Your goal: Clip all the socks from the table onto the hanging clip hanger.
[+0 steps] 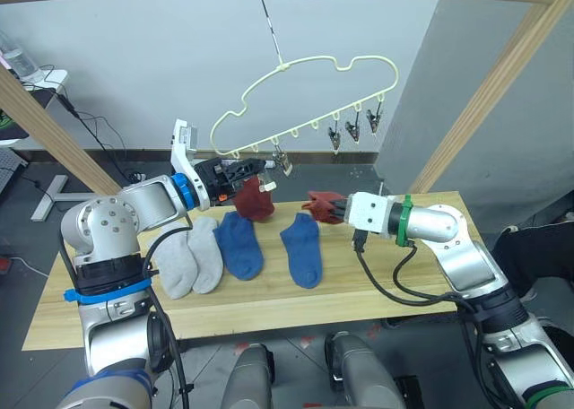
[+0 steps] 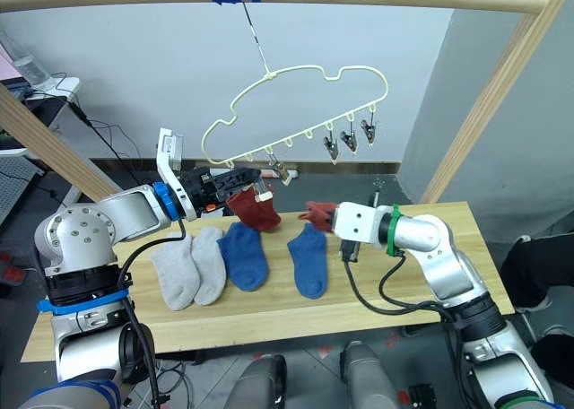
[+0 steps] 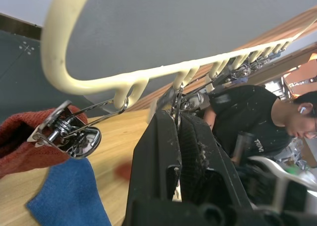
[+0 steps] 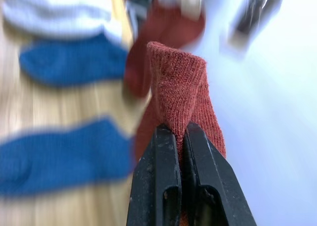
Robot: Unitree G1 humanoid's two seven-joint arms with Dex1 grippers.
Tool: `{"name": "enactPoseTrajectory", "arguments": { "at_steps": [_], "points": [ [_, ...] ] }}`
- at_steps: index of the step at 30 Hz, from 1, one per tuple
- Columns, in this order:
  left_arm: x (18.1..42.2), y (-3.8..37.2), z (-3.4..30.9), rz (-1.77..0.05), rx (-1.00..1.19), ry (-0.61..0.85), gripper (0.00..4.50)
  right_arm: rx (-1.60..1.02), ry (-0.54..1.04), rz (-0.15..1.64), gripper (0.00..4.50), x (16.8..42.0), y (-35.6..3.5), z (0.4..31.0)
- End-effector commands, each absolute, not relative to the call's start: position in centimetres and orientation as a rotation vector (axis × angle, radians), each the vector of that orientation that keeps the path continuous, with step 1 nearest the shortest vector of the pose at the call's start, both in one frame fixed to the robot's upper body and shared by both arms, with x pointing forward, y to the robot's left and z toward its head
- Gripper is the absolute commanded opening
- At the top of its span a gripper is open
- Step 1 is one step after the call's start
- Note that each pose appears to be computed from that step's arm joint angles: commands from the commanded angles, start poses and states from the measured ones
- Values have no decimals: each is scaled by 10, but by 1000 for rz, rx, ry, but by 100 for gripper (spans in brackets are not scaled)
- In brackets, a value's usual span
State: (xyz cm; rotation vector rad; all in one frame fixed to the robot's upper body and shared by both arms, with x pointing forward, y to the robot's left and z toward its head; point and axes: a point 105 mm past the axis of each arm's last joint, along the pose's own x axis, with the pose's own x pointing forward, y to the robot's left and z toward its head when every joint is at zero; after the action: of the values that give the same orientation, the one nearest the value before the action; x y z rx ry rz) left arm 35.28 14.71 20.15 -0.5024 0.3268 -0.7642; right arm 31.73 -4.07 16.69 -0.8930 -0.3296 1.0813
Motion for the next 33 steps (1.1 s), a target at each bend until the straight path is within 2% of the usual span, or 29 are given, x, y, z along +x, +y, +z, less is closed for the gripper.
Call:
{"name": "enactPoseTrajectory", "arguments": {
  "at_steps": [1,7,17,24,33],
  "points": [
    [352,142,197,-777,-533,371,0,-930,-474,1058,3,314,-24,190],
    [354,137,201,-788,-557,368,0,-979,-511,1056,3,319,-9,185],
    [353,136,208,-813,-646,376,0,-983,-481,1067,3,322,-5,170],
    [359,140,214,-792,-749,389,0,-983,-489,1044,3,324,-7,172],
    [353,135,209,-814,-713,437,0,-975,-532,1006,3,324,-5,181]
  ]
}}
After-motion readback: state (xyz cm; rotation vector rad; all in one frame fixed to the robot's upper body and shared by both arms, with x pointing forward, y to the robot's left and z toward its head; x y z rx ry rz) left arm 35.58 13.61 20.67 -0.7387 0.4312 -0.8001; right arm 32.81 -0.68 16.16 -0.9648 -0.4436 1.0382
